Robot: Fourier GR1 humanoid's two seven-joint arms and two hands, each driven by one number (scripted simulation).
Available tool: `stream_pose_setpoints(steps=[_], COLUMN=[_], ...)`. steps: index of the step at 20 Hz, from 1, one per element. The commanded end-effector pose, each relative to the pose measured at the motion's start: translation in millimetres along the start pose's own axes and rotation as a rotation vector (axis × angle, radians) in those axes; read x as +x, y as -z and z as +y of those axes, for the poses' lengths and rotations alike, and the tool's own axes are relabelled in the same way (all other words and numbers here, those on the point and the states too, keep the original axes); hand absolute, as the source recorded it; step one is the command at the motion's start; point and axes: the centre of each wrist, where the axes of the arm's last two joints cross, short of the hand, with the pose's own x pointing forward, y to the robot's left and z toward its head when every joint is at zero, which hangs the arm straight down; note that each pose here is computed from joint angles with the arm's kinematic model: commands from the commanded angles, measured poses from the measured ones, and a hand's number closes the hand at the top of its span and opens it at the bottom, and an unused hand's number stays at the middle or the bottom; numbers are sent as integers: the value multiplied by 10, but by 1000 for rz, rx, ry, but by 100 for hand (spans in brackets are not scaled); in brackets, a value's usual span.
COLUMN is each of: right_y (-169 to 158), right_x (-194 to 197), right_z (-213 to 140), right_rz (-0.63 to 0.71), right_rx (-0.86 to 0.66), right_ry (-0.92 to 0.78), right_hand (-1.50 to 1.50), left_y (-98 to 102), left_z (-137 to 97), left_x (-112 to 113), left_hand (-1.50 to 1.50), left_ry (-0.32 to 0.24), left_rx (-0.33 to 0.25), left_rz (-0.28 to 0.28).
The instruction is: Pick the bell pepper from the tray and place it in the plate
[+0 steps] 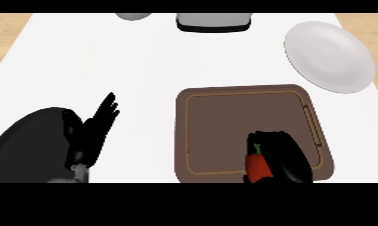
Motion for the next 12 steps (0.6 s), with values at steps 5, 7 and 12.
stream_pose_setpoints(steps=[5, 7, 12], right_y=[-373, -424, -531], right_x=[-79, -241, -400], right_z=[-279, -261, -493], right_rz=[-324, -314, -246], right_rx=[-327, -453, -590], right_ry=[153, 170, 357], right_hand=[150, 150, 150], left_y=[-54, 15, 24], left_z=[54, -21, -41], left_x=[-41, -53, -69], left_hand=[0, 0, 0], left_ry=[1, -12, -21], left_rx=[12, 11, 0], left_rz=[3, -4, -2])
